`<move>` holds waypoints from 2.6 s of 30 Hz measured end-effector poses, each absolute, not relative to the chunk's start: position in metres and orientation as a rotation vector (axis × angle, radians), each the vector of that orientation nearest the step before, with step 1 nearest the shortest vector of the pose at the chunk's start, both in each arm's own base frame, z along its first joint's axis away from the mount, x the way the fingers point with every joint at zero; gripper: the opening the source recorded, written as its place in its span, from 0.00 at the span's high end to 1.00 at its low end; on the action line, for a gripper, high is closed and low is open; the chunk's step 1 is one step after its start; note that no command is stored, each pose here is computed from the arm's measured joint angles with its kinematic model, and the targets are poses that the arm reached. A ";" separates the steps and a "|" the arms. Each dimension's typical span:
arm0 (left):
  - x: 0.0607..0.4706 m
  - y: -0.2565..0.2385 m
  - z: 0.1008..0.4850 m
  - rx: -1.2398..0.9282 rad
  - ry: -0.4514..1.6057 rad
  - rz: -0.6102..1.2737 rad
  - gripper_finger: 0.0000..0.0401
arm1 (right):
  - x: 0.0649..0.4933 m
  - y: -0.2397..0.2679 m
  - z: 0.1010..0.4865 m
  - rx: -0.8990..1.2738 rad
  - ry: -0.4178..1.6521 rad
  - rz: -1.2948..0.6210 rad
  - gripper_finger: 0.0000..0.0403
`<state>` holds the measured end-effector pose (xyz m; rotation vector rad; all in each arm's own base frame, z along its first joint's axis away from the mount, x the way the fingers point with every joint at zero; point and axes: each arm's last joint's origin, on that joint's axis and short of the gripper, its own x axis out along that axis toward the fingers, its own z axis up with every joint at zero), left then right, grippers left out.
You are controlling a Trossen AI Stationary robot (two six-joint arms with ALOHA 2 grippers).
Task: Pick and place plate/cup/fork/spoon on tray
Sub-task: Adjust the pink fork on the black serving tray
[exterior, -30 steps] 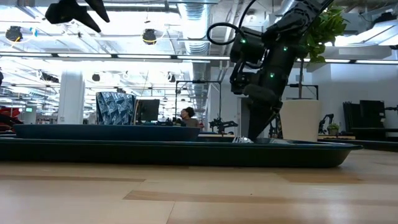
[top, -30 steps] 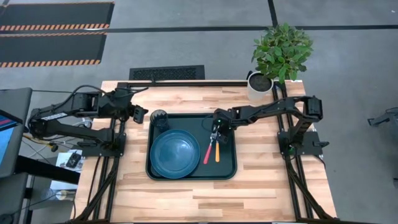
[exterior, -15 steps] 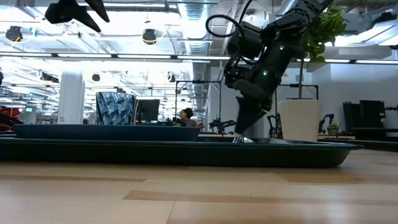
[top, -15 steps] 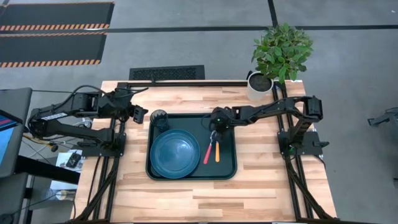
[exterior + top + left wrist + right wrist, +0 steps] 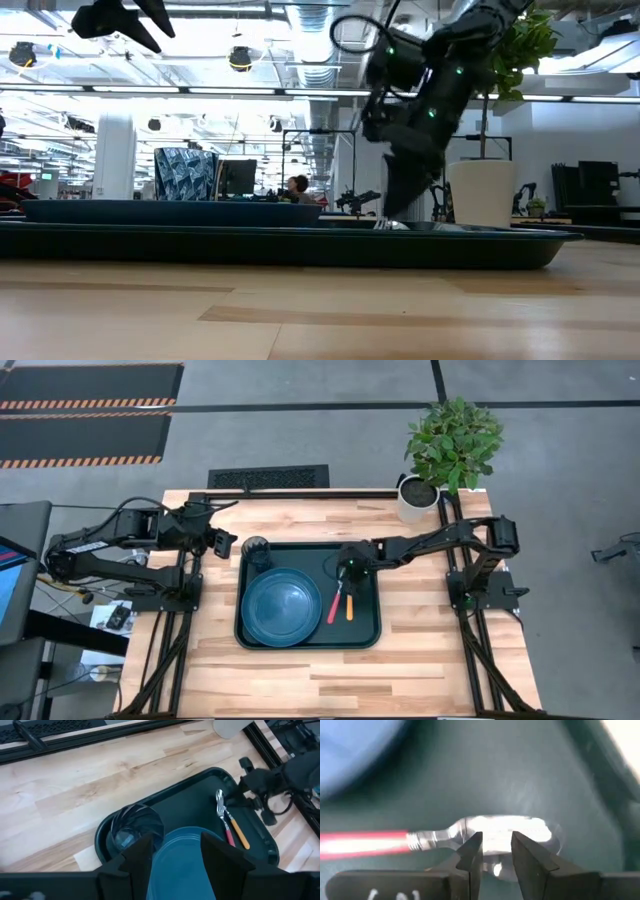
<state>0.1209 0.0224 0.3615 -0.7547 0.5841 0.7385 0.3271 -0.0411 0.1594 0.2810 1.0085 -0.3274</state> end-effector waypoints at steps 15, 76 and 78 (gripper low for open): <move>0.121 0.023 0.361 -0.731 0.593 0.742 0.62 | 0.331 -0.037 0.135 0.252 1.093 -0.348 0.69; 0.129 0.025 0.339 -0.703 0.588 0.819 0.62 | 0.340 -0.016 0.149 0.179 1.016 -0.404 0.69; 0.129 0.025 0.339 -0.702 0.588 0.822 0.62 | 0.337 -0.014 0.145 0.180 1.043 -0.408 0.69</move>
